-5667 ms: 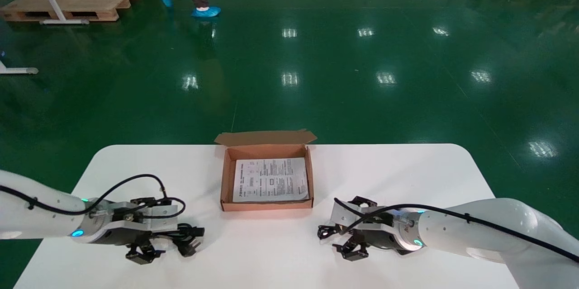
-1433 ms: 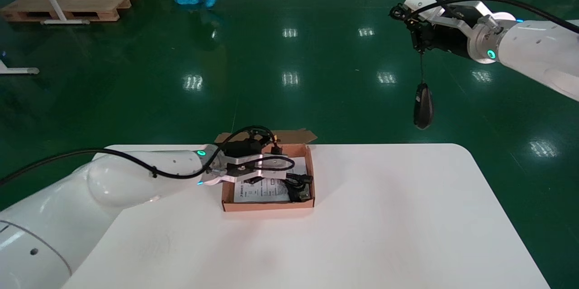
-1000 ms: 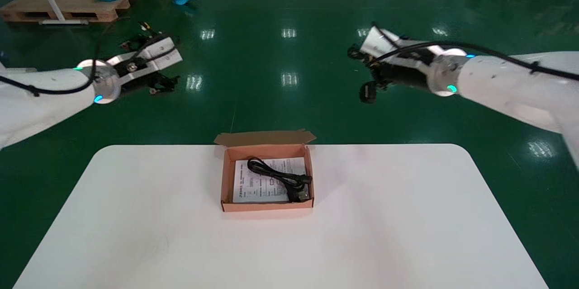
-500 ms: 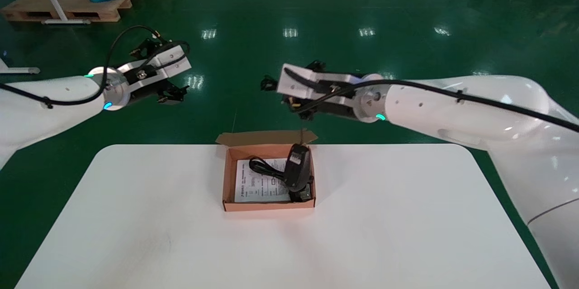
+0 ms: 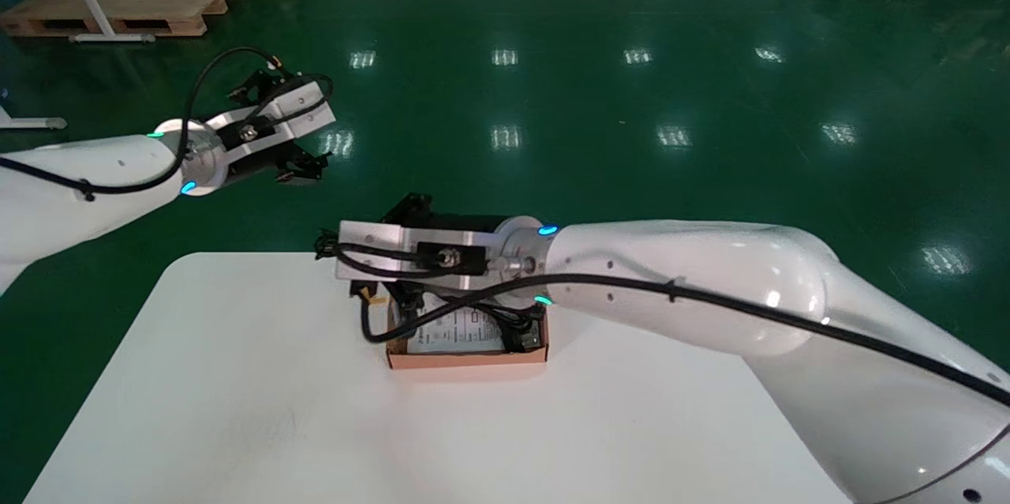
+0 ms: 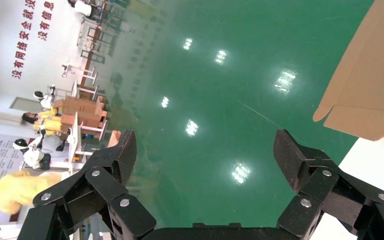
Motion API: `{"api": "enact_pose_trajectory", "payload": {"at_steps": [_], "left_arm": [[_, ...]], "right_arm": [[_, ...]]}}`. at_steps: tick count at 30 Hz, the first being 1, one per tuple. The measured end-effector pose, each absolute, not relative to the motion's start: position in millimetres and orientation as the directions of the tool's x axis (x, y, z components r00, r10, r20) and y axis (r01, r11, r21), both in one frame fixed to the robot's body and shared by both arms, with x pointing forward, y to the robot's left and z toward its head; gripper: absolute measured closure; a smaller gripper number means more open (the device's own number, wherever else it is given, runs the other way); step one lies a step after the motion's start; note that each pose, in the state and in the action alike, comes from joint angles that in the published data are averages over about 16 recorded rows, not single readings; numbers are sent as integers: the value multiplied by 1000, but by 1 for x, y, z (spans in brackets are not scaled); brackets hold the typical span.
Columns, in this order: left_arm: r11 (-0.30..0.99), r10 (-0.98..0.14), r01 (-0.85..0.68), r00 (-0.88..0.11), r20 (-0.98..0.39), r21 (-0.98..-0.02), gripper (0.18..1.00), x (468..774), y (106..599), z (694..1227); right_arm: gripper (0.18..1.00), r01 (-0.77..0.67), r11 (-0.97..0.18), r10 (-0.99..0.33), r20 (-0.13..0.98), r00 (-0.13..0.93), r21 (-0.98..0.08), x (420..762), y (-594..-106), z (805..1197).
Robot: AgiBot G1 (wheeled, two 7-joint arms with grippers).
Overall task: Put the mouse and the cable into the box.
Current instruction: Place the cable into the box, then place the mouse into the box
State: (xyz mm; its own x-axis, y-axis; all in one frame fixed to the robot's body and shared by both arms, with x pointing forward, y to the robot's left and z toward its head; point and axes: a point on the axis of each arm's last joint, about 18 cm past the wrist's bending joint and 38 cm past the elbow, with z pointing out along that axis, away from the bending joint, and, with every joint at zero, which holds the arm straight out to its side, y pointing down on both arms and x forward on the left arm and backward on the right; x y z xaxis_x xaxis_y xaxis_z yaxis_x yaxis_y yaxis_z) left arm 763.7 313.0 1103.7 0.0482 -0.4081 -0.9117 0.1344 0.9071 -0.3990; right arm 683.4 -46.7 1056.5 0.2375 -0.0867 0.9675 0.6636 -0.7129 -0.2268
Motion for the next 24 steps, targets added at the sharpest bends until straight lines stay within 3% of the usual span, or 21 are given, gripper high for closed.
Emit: {"api": "enact_pose_trajectory", "payload": {"at_steps": [24], "left_arm": [[907, -409, 128, 49, -911, -400, 183, 758, 311, 1103]], "right_arm": [[953, 624, -738, -127, 961, 246, -257, 683, -32, 1056]]}}
